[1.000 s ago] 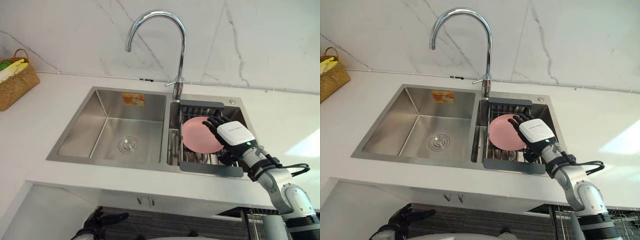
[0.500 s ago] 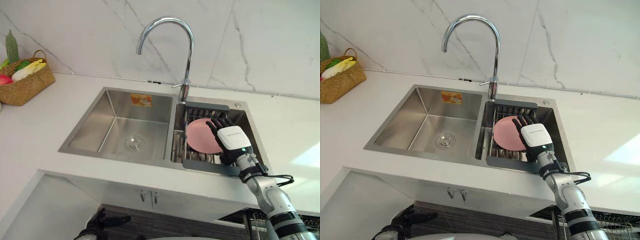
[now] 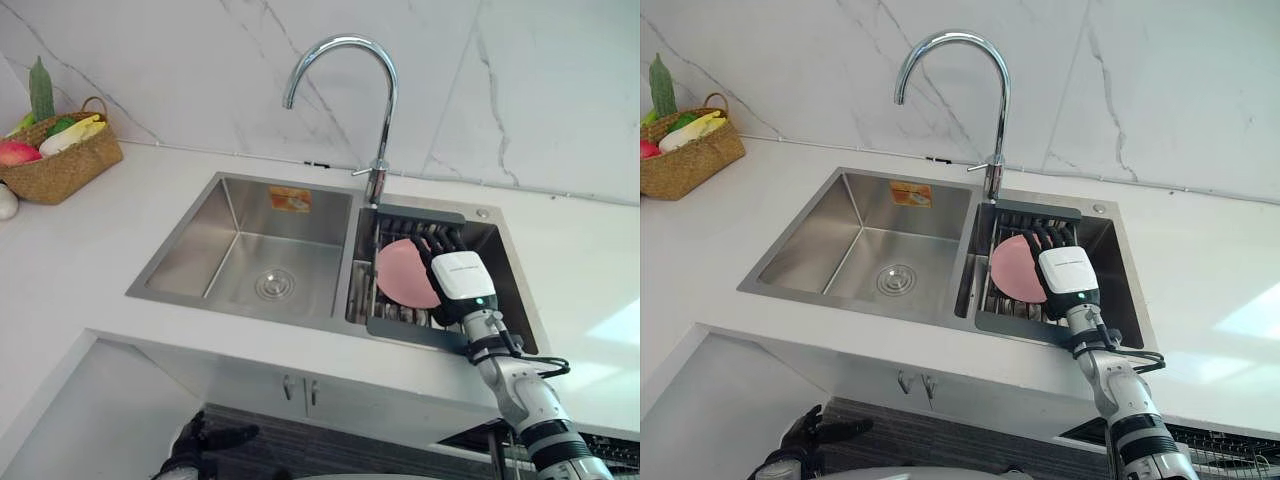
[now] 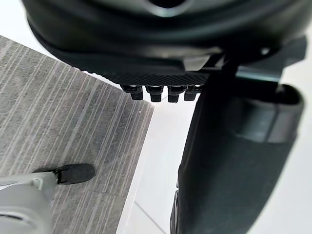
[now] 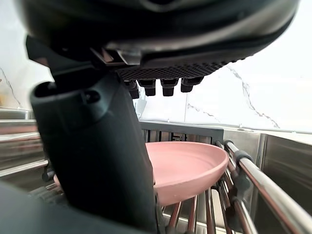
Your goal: Walk over to the sink, pick up the cup, carry it to the dishwasher, place the cup inside the dishwasher, then close the dishwasher door
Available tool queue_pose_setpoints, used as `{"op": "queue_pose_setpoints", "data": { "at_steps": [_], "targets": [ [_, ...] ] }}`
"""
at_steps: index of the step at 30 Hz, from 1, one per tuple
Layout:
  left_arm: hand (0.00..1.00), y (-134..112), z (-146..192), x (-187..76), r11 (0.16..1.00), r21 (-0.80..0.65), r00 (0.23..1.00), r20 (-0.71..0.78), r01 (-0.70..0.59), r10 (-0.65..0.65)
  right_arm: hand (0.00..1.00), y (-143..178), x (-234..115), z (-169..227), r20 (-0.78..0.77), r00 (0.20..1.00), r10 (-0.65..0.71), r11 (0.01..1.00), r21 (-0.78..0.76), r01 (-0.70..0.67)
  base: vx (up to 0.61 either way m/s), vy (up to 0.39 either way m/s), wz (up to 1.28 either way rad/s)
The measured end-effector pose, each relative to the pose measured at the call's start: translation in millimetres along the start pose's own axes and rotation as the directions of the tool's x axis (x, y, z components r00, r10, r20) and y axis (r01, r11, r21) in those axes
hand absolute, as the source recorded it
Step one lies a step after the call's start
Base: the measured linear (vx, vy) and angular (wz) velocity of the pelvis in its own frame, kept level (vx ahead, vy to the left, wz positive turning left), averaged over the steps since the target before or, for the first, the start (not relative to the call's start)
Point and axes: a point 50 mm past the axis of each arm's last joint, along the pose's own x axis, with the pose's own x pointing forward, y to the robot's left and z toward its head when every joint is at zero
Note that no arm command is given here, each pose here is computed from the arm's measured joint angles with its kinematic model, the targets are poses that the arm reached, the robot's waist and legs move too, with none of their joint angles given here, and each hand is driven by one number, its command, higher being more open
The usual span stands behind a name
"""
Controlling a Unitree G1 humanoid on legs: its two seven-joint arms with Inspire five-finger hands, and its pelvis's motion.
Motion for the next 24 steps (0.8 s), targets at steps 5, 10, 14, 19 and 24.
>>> {"op": "queue_pose_setpoints", "data": {
  "at_steps": [5, 10, 14, 19, 24],
  "targets": [
    [1.0, -1.7, 0.7, -0.3, 1.0, -0.006, 1.0, 0.015, -0.02, 0.02, 1.0, -0.4, 1.1, 7.6, -0.007, 0.996, -0.09, 0.995, 0.037, 0.09, 0.0, 0.0, 0.0],
    [1.0, -4.0, 2.2, -0.7, 0.998, -0.022, 0.998, 0.032, -0.06, 0.061, 1.0, -2.5, 1.0, 7.6, -0.026, 0.99, -0.136, 0.988, 0.067, 0.138, 0.0, 0.0, 0.0],
    [1.0, -5.6, 1.8, -0.8, 0.998, -0.025, 0.998, 0.029, -0.059, 0.06, 1.0, -5.2, 4.3, 10.9, -0.061, 0.983, -0.175, 0.977, 0.114, 0.181, 0.0, 0.0, 0.0],
    [1.0, -5.8, 1.4, -0.9, 0.998, -0.025, 0.998, 0.026, -0.058, 0.059, 1.0, -6.6, 7.6, 8.9, -0.085, 0.981, -0.175, 0.975, 0.125, 0.185, 0.03, 0.003, 0.06],
    [1.0, -6.5, 2.0, -0.8, 0.998, -0.026, 0.998, 0.028, -0.057, 0.058, 1.0, -6.5, 10.3, 6.8, -0.114, 0.978, -0.172, 0.972, 0.144, 0.188, 0.01, 0.003, 0.02]
  ]
}}
